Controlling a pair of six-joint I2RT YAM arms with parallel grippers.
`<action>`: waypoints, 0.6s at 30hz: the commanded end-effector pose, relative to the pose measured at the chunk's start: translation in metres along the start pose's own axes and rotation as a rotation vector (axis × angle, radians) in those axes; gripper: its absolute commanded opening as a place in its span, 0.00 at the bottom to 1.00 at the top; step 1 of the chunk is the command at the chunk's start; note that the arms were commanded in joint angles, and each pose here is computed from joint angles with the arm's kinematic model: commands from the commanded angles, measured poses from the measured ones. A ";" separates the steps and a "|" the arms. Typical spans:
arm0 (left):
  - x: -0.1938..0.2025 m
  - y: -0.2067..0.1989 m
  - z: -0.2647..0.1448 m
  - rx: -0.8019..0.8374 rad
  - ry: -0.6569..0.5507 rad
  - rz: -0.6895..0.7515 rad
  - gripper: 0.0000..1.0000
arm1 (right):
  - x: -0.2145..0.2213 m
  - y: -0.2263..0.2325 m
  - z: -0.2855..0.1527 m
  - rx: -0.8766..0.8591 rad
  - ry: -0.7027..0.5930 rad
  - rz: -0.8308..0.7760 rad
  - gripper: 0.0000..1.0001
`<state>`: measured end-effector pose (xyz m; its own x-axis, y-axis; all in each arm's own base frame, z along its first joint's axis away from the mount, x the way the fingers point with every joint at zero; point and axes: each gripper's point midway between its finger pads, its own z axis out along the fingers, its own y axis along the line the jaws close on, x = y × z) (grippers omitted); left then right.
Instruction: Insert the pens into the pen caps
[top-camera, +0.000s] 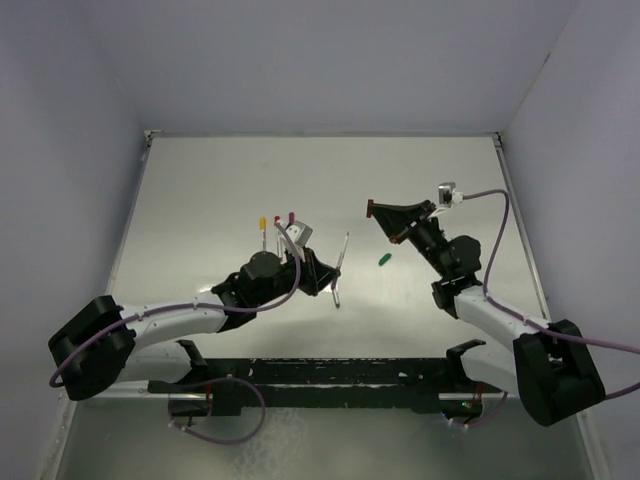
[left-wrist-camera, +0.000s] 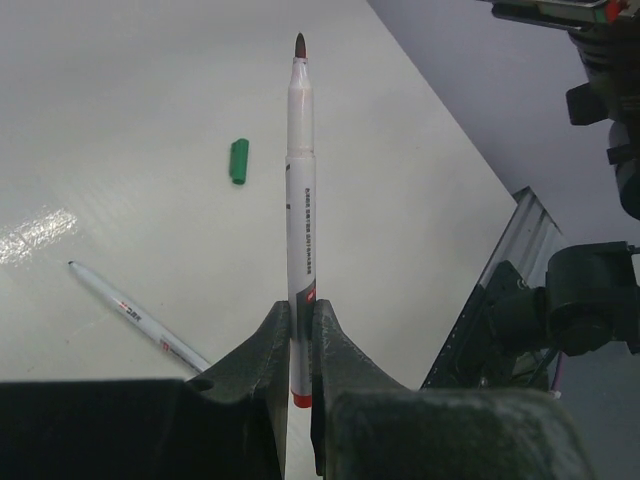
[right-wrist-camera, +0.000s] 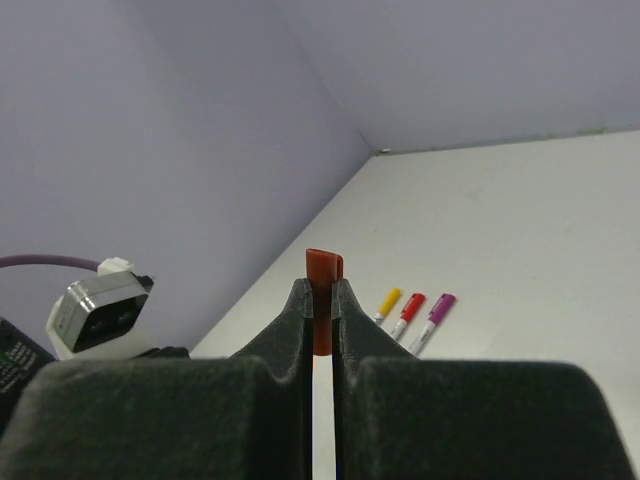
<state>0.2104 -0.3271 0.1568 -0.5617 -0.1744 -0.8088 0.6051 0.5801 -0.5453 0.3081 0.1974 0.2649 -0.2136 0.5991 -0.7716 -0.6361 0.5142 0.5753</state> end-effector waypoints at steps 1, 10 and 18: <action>-0.043 -0.041 -0.007 0.198 -0.192 -0.007 0.00 | -0.021 0.042 0.005 -0.162 -0.085 -0.005 0.00; -0.054 -0.055 -0.012 0.293 -0.276 0.002 0.00 | -0.020 0.068 0.012 -0.250 -0.097 0.022 0.00; -0.056 -0.056 -0.011 0.293 -0.279 0.014 0.00 | -0.019 0.074 0.014 -0.279 -0.110 0.059 0.00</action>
<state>0.2032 -0.3389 0.2137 -0.4373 -0.3552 -0.8262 0.7360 0.3866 -0.5557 0.2849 0.2326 0.2852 -0.2569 0.6420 -0.7223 -0.7352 0.3553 0.5773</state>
